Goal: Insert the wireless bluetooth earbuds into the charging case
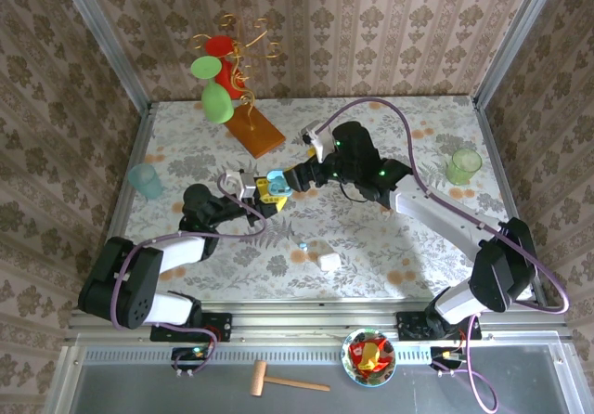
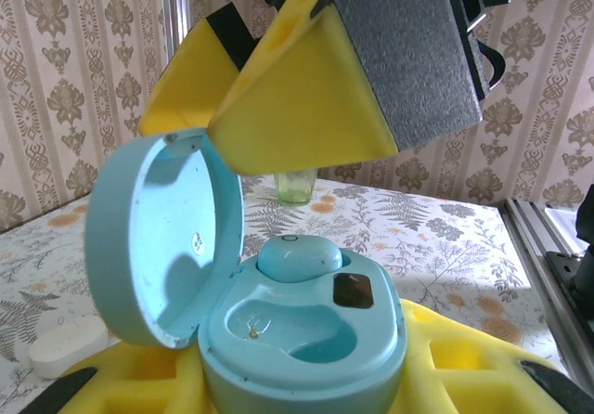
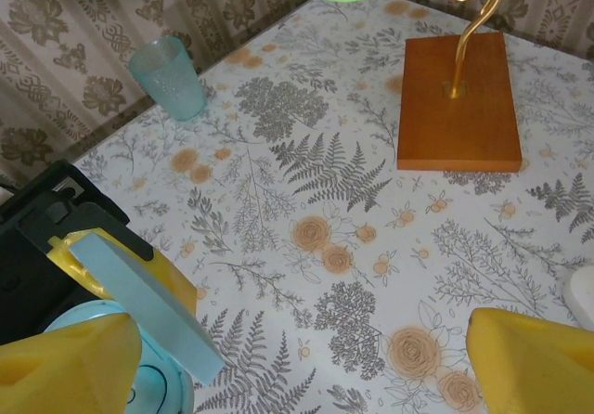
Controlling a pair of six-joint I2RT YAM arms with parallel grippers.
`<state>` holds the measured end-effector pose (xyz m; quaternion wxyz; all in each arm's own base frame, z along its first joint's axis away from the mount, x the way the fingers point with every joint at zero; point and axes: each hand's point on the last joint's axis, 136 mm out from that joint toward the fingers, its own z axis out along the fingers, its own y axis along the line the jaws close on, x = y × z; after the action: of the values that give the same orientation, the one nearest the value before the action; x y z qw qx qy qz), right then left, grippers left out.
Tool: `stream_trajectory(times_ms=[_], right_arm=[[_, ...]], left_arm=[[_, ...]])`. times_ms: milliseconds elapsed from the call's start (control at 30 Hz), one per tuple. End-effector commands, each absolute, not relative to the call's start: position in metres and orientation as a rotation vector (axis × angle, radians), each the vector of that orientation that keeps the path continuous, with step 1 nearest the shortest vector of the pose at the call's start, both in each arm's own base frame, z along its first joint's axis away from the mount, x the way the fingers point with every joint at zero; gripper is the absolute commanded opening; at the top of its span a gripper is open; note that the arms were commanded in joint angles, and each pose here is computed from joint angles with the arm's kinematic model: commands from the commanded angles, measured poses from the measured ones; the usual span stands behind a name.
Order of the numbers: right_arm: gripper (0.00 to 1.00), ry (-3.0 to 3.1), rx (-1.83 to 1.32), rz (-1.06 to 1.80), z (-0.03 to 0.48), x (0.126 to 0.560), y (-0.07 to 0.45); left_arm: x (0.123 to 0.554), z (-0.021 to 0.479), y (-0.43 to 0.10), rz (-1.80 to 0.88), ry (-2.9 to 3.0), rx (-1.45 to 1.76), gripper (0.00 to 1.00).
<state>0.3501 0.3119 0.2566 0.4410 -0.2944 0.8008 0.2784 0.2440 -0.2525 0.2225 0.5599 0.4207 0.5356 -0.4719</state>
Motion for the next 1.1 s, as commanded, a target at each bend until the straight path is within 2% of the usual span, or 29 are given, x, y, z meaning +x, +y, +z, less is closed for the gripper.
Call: stream_trajectory(times_ms=[0,267,433,567,733,967,1067], right_arm=[[0.91,1.962,-0.707,0.680,0.270,0.357,0.312],[0.92,1.845,-0.869,0.944,0.298,0.306,0.326],[0.94,1.804,-0.843,1.011,0.304,0.283,0.313],[0.93,1.924,-0.754,1.026,0.257,0.283,0.295],[0.85,2.159,-0.663,0.968,0.180,0.287,0.283],[0.71,2.344,-0.694,1.032,0.109,0.274,0.300],[0.70,2.385,-0.768,1.123,0.087,0.269,0.313]], left_arm=[[0.235,0.235,-0.256,-1.128,1.182,1.042,0.23],[0.246,0.236,-0.252,-1.113,1.216,0.991,0.23],[0.253,0.236,-0.247,-1.093,1.232,0.959,0.23],[0.258,0.235,-0.242,-1.061,1.235,0.940,0.23],[0.261,0.240,-0.238,-1.029,1.223,0.923,0.22],[0.259,0.248,-0.236,-1.016,1.201,0.923,0.23],[0.259,0.249,-0.236,-1.019,1.199,0.923,0.22]])
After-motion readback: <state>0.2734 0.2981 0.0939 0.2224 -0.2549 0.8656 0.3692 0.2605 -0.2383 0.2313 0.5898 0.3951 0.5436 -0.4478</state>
